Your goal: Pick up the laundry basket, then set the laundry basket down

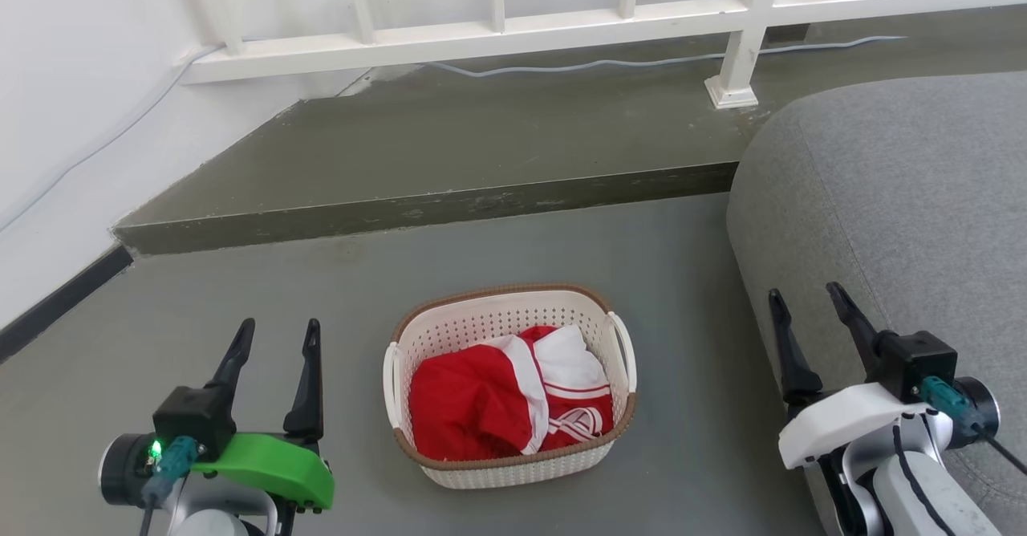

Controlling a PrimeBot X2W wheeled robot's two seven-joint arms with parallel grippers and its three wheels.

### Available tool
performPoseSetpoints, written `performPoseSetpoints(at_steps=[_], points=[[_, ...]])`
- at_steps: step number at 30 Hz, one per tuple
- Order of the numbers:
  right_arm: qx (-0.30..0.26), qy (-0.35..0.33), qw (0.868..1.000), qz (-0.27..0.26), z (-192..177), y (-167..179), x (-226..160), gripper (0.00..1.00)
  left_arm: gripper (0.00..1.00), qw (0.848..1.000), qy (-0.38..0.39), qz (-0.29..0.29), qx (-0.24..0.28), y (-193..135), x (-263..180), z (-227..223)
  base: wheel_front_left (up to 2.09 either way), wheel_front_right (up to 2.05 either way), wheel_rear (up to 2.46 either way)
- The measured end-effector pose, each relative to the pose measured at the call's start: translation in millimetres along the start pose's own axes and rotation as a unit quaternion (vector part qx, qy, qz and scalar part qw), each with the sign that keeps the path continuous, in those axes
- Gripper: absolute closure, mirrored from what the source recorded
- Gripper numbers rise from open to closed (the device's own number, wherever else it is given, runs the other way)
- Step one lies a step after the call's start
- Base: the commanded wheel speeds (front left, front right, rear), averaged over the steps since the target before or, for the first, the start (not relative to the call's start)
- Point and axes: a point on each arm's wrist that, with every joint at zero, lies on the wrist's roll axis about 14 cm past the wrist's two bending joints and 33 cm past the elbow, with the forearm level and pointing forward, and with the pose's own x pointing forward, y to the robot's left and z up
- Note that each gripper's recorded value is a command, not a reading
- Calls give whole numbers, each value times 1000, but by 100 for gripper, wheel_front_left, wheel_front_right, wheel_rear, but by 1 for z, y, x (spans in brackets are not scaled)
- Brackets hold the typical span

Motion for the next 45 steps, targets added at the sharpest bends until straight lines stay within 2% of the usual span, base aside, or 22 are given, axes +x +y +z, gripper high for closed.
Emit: performPoseSetpoints(at_steps=[4, 33, 45], points=[[-19, -6, 1000, -2, 1, 1, 0, 0, 0, 1000, -2, -3, 15, -2, -1, -1, 0, 0, 0], [-11, 1, 1000, -22, -4, -5, -4, 0, 0, 1000, 19, -2, 19, -2, -2, -15, 0, 0, 0], [-7, 23, 1000, -19, -19, -3, 3, 0, 0, 999, 37, 3, 14, 2, 4, -28, 0, 0, 0]])
